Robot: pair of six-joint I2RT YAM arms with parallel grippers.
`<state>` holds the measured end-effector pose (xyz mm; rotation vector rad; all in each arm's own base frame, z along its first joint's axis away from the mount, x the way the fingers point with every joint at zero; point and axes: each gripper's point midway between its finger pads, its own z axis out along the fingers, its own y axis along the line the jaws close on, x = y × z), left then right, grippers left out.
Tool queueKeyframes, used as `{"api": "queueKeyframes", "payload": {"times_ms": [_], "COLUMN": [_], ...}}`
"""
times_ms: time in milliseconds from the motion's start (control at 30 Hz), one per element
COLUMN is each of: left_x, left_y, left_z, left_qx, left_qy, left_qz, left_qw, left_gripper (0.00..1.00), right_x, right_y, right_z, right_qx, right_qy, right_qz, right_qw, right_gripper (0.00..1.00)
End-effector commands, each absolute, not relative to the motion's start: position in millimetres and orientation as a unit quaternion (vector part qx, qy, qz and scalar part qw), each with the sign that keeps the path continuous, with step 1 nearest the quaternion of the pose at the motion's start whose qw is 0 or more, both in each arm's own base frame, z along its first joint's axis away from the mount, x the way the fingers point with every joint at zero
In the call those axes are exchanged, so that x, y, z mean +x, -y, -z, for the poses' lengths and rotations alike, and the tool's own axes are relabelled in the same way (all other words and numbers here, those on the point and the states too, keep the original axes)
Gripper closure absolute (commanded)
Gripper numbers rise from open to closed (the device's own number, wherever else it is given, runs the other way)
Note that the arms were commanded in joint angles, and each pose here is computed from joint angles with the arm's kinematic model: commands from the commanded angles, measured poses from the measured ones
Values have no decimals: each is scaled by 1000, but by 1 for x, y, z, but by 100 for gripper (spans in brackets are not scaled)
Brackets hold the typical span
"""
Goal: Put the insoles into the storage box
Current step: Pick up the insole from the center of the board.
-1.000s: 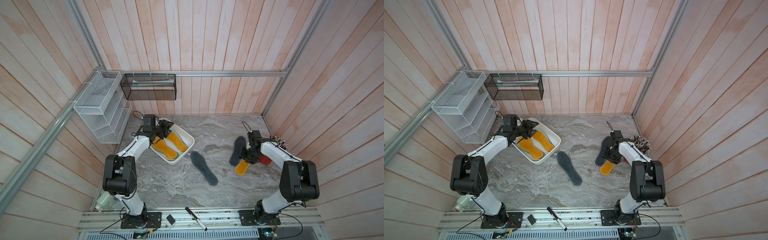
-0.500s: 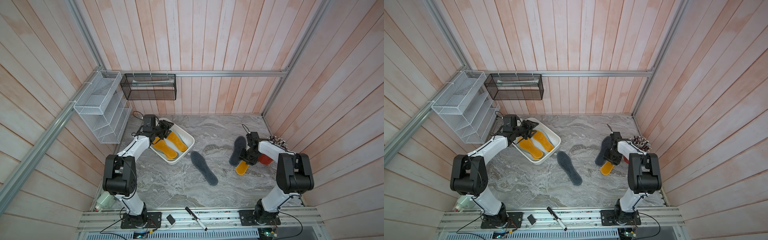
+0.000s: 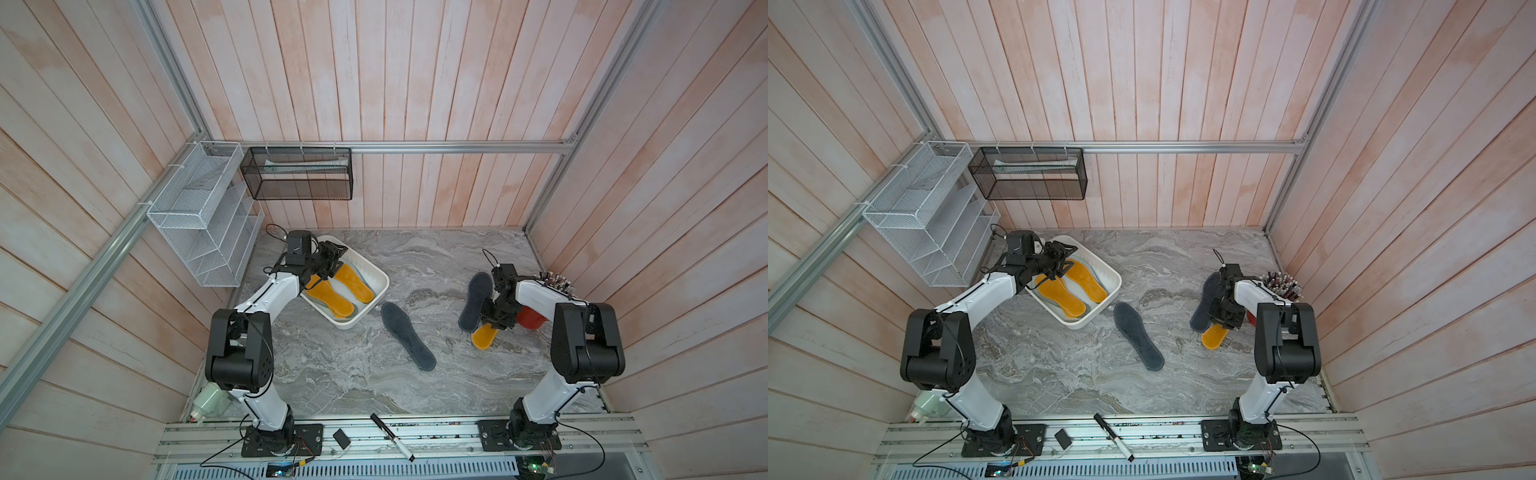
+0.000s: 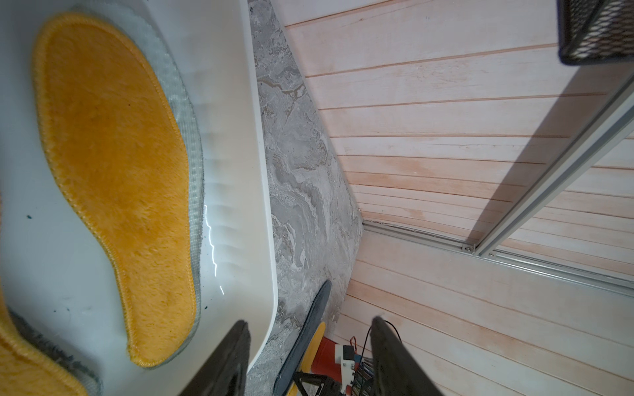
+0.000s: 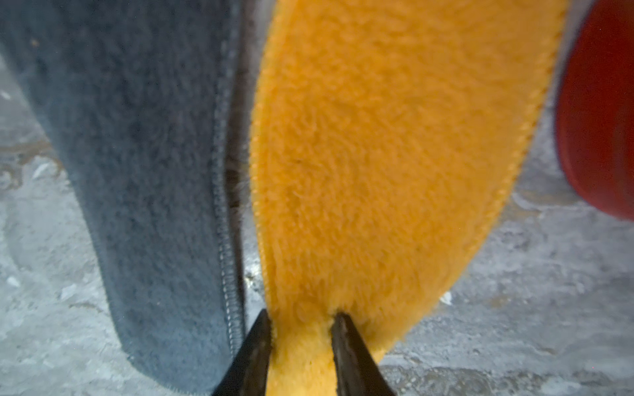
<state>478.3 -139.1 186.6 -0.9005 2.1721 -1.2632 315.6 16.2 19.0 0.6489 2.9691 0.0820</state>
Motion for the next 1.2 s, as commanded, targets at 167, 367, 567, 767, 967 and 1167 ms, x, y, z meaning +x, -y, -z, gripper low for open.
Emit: {"api": "queueKeyframes", "payload": {"times_ms": [167, 367, 567, 767, 967, 1167], "left_x": [480, 478, 476, 478, 484, 496], "left_y": [141, 143, 146, 154, 175, 229], "left_z": [-192, -192, -191, -189, -192, -211], "left_qx": [-321, -319, -316, -308, -283, -208], "left_qy": [-793, -794, -797, -802, -801, -804], "left_qz": [460, 461, 461, 463, 482, 519], "left_qw": [238, 234, 229, 221, 214, 201], "left_gripper": [43, 43, 42, 42, 42, 41], "right_x": [282, 296, 319, 330, 356, 384], "right_y": [-14, -20, -26, -36, -60, -111], "right_z": [17, 0, -45, -89, -151, -202], "right_qx": [209, 187, 136, 83, 42, -56], "right_qy": [-978, -980, -976, -969, -942, -916], "right_qz": [-15, -43, -72, -101, -168, -188], "right_qw": [-6, 48, 151, 211, 288, 351], "right_gripper": [88, 97, 100, 100, 100, 100]}}
